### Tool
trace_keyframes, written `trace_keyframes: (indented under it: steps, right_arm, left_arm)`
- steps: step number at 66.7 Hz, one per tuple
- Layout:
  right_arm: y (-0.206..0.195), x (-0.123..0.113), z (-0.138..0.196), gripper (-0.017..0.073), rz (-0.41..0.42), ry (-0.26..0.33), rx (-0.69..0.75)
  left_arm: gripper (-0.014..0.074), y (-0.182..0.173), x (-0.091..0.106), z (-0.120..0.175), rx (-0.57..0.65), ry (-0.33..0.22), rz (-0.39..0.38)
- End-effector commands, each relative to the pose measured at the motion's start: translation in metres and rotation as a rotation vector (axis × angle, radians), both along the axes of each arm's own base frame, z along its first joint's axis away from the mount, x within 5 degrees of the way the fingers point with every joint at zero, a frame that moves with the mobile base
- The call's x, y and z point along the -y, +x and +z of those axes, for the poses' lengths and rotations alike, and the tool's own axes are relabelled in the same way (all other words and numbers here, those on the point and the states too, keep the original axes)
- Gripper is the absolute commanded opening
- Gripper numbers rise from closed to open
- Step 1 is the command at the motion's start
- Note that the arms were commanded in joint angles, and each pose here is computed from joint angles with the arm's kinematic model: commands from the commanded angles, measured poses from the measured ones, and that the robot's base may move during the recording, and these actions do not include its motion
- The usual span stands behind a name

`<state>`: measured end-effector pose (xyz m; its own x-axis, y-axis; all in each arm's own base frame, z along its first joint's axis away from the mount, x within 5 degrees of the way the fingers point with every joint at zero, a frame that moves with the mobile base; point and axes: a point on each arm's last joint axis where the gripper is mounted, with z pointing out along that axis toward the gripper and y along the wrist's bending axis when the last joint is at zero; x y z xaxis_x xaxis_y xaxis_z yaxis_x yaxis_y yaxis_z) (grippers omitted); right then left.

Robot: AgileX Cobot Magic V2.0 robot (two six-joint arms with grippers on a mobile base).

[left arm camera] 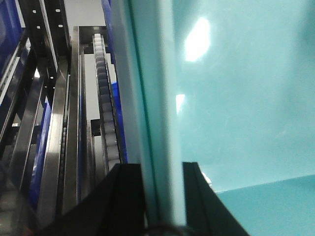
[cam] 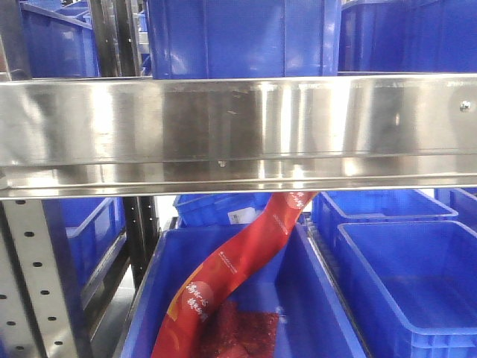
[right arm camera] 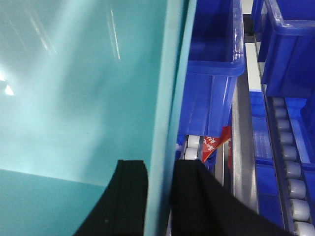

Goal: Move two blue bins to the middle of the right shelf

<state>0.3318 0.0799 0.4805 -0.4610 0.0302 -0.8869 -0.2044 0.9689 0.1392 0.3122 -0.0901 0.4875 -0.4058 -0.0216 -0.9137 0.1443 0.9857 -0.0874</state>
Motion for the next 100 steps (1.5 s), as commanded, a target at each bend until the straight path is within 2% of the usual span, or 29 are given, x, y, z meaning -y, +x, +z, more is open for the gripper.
trace_keyframes:
  steps: [1,17,23,30,38,47,54,72,77,82,84,89,94,100]
  right_arm:
    - [-0.004,0.0,0.015,-0.0164,0.006,0.019,0.1]
    - [-0.004,0.0,0.015,-0.0164,0.006,0.019,0.103]
    - [-0.001,0.002,0.011,-0.0164,0.0,-0.001,0.078]
    - [0.008,0.002,-0.008,-0.0164,-0.012,-0.014,-0.037]
    - [0.025,-0.001,-0.033,-0.0164,-0.018,-0.029,-0.158]
    - [0.04,-0.004,-0.062,-0.0164,-0.019,-0.053,-0.294]
    - [0.05,-0.006,-0.077,-0.0164,-0.026,-0.054,-0.34]
    - [0.062,-0.009,-0.095,-0.0164,-0.04,-0.045,-0.383]
    - [0.063,-0.009,-0.096,-0.0162,-0.041,-0.045,-0.384]
    - [0.064,-0.009,-0.095,-0.0113,-0.041,-0.042,-0.373]
    - [0.064,-0.009,-0.095,-0.005,-0.041,-0.041,-0.368]
    - [0.064,-0.009,-0.095,0.009,-0.042,-0.043,-0.368]
    - [0.064,-0.009,-0.095,0.0243,-0.042,-0.044,-0.372]
    - [0.062,-0.008,-0.093,0.0354,-0.042,-0.046,-0.37]
  left_arm:
    - [-0.0111,-0.006,-0.001,0.021,0.142,-0.026,-0.018]
    - [-0.0111,-0.006,-0.001,0.022,0.146,-0.031,-0.02]
    - [-0.0111,-0.005,0.001,0.018,0.109,-0.048,-0.026]
    - [-0.0111,0.004,0.008,-0.002,-0.006,-0.082,-0.044]
    - [-0.0111,0.022,0.015,-0.036,-0.147,-0.048,-0.04]
    - [-0.0111,0.037,0.021,-0.068,-0.257,-0.042,-0.032]
    - [-0.0111,0.046,0.026,-0.085,-0.31,-0.045,-0.034]
    - [-0.0109,0.059,0.032,-0.107,-0.368,-0.049,-0.036]
    - [-0.0035,0.06,0.032,-0.107,-0.365,-0.049,-0.037]
    - [0.0088,0.06,0.032,-0.106,-0.357,-0.048,-0.036]
    - [0.0184,0.06,0.032,-0.105,-0.354,-0.049,-0.036]
    - [0.03,0.06,0.032,-0.102,-0.347,-0.051,-0.037]
    - [0.0375,0.06,0.032,-0.098,-0.338,-0.054,-0.038]
    - [0.0401,0.059,0.031,-0.091,-0.33,-0.053,-0.037]
